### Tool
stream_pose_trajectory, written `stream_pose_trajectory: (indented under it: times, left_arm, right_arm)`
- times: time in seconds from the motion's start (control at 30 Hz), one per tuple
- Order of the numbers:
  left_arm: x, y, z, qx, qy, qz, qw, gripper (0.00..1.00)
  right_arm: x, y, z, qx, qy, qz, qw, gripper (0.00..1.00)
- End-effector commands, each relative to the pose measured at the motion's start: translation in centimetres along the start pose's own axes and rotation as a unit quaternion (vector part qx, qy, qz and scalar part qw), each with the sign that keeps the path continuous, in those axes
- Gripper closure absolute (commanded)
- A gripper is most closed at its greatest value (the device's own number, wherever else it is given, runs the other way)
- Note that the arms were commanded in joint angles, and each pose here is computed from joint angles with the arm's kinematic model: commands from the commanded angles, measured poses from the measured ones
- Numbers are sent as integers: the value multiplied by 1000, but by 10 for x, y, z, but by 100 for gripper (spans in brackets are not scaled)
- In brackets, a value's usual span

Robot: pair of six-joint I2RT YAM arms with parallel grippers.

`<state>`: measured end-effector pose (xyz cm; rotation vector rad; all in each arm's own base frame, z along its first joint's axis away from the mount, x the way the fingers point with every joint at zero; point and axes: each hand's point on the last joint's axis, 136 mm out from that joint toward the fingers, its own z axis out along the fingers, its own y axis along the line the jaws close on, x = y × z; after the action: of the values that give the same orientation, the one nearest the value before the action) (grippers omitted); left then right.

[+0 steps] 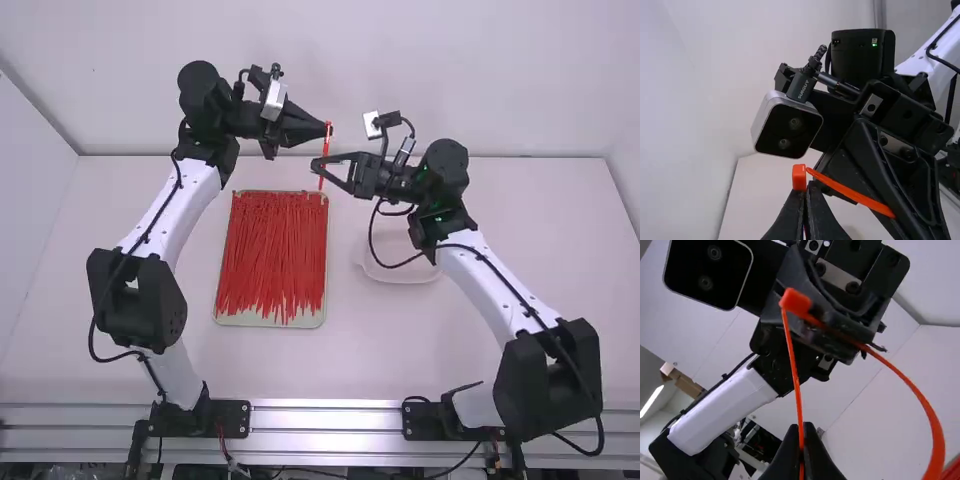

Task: Fasten the cable tie

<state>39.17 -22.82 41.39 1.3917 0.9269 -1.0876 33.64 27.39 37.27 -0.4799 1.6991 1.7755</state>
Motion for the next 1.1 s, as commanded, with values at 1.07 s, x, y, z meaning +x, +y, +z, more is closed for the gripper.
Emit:
stream_pose_trajectory:
  times: [1.07]
  left_arm:
    - [-8,-10,7,20,-2,9,1000,98]
  right_arm:
    - [-27,12,-6,-3,-44,-21,999,100]
